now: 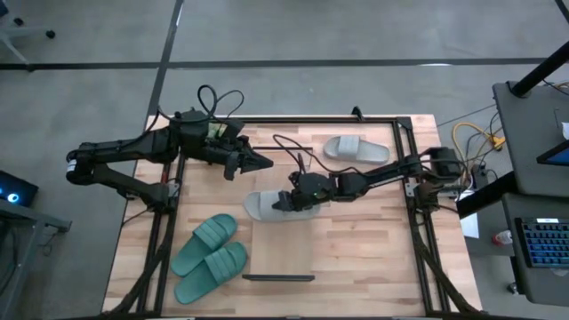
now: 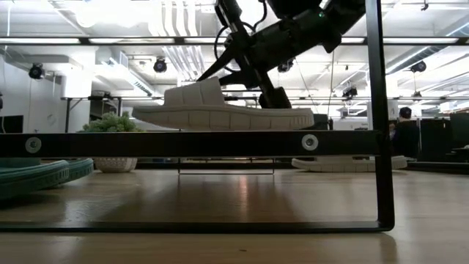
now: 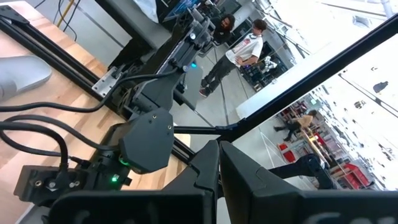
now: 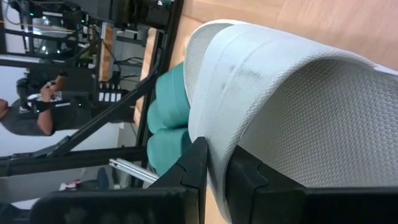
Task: Pick and place slides into the shelf
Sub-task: Put the gray slippers on the shelf
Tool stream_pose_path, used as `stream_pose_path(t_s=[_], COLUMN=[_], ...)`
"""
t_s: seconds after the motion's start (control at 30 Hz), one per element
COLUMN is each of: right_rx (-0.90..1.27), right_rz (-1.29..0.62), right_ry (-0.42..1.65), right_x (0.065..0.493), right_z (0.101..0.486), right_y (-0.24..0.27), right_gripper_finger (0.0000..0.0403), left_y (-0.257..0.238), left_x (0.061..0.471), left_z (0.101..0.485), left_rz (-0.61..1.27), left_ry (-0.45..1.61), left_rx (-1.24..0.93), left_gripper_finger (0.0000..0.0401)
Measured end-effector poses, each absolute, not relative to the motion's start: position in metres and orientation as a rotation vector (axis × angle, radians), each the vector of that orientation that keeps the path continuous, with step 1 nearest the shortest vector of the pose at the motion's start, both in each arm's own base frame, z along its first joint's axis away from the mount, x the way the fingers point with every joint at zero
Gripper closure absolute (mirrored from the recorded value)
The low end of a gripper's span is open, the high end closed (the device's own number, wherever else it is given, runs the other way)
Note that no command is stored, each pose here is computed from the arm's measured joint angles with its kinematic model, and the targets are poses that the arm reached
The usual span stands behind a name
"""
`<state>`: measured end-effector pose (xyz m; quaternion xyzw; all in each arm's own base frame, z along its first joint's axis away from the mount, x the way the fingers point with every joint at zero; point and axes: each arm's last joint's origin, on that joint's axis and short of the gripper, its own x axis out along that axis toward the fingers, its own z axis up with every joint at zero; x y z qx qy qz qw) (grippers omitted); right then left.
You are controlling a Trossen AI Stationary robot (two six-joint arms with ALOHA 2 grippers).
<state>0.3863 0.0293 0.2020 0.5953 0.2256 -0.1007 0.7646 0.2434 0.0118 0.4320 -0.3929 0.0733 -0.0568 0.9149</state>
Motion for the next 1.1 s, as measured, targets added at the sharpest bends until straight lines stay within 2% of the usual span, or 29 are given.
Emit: stream_pose_path(t_s=[1.1], right_rx=[1.273], right_rz=[-0.261], right_ry=[0.549], right_x=[0.393], right_z=[0.176], right_y=[0.025], right_gripper_finger=[0.0369], left_y=[0.012], left_x=[0.243], left_z=[0.432], left_rz=[-0.122], left_ry=[0.154], left_rx=[-0.814], left_gripper_finger=[0.0401])
